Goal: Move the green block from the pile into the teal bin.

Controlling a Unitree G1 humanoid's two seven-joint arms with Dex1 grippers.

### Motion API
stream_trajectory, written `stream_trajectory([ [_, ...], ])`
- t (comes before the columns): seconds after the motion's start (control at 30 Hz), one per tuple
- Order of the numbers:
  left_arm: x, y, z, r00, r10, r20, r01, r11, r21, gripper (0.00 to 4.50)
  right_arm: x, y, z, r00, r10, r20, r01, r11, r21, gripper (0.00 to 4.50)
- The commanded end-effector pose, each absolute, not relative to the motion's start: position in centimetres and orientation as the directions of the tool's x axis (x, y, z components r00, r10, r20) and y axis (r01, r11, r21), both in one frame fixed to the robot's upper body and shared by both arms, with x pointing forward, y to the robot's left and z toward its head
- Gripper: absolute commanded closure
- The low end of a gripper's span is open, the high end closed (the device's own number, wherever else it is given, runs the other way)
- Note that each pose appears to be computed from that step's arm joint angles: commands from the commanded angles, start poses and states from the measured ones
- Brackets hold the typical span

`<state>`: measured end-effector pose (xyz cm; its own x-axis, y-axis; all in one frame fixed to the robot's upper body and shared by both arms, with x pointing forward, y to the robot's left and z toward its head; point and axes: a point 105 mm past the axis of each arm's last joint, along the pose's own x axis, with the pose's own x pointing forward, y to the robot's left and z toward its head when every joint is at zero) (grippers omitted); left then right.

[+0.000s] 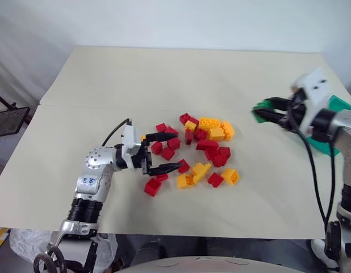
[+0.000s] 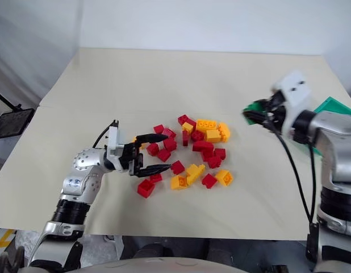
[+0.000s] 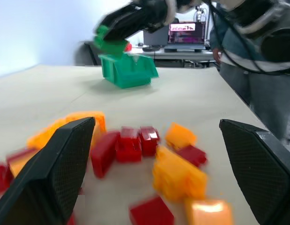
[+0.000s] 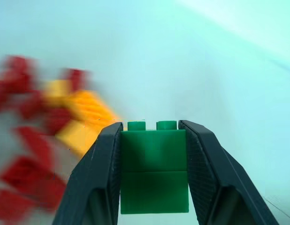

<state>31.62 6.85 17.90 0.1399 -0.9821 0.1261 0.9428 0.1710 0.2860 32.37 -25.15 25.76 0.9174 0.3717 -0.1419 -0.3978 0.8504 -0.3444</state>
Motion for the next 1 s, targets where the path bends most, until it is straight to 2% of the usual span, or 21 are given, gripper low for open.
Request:
stream_trajectory([
  [0.03,33.3,4.4,18.5,0.181,-0.978,0.103,0.934,0.204,0.293,0.0,30.2,-30.9,26.9,0.991,0.12,-0.054,-0.132,0.91,-0.394,3.03],
  [0.07,33.7,3.2,18.9,0.174,-0.979,0.104,0.932,0.198,0.302,0.0,30.3,-33.0,26.9,1.0,0.018,-0.025,-0.027,0.92,-0.392,3.03],
  [0.17,34.5,0.8,19.9,0.158,-0.981,0.115,0.93,0.187,0.317,0.0,30.9,-36.6,26.8,0.987,-0.158,0.031,0.157,0.91,-0.383,3.03],
  [0.27,35.0,-0.8,20.7,0.139,-0.981,0.134,0.93,0.176,0.324,0.0,32.7,-38.3,26.3,0.971,-0.234,0.056,0.238,0.902,-0.361,3.03],
  [0.4,35.4,-1.9,21.0,0.142,-0.98,0.14,0.927,0.182,0.328,0.0,34.9,-40.1,25.0,0.957,-0.287,0.043,0.285,0.902,-0.324,3.03],
  [0.43,35.6,-2.0,21.1,0.15,-0.978,0.145,0.926,0.19,0.325,0.0,35.4,-40.5,24.6,0.954,-0.298,0.033,0.292,0.903,-0.316,2.68],
  [0.6,35.9,-1.9,21.1,0.185,-0.972,0.145,0.923,0.222,0.315,0.0,36.8,-40.7,24.4,0.959,-0.279,0.04,0.277,0.904,-0.325,1.01],
  [0.7,36.3,-0.9,20.8,0.229,-0.965,0.128,0.921,0.257,0.294,0.0,36.9,-39.8,26.0,0.971,-0.224,0.088,0.241,0.905,-0.351,0.02],
  [0.83,36.1,1.9,20.1,0.276,-0.957,0.085,0.925,0.288,0.247,0.0,36.2,-36.1,26.9,0.998,-0.021,0.061,0.043,0.92,-0.39,0.02],
  [1.0,36.0,4.5,19.1,0.325,-0.945,0.019,0.917,0.321,0.236,0.0,35.4,-37.8,26.7,0.996,-0.068,0.049,0.081,0.92,-0.383,0.02],
])
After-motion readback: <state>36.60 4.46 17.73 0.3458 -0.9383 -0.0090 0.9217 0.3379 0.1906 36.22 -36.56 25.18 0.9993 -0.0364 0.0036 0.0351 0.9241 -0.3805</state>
